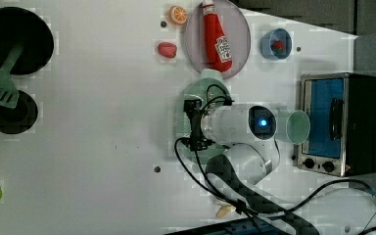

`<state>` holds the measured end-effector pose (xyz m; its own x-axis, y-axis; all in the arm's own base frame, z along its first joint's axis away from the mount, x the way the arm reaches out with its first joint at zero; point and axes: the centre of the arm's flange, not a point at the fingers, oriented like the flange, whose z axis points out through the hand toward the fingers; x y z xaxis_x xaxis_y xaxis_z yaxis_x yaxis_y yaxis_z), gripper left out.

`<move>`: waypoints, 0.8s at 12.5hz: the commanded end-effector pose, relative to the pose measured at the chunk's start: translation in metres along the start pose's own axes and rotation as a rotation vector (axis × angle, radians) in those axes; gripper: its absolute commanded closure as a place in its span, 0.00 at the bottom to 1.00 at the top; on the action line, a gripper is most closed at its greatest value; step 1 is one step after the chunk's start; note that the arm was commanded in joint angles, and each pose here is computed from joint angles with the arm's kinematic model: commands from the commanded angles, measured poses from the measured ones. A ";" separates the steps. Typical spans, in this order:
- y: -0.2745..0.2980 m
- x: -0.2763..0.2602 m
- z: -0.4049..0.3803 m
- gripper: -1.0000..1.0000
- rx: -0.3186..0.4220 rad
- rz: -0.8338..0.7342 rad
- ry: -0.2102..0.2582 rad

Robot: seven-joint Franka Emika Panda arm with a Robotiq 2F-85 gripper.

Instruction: Drag strainer right to left.

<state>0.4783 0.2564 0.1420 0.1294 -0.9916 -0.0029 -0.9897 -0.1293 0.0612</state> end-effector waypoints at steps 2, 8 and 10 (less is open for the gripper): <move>-0.002 -0.054 -0.012 0.00 -0.033 0.034 -0.028; -0.012 -0.110 -0.017 0.00 -0.045 0.090 -0.137; -0.017 -0.130 -0.019 0.00 -0.051 0.124 -0.169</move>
<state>0.4857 0.3620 0.1515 -0.0013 -0.9887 -0.1501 -0.9928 -0.0167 0.1183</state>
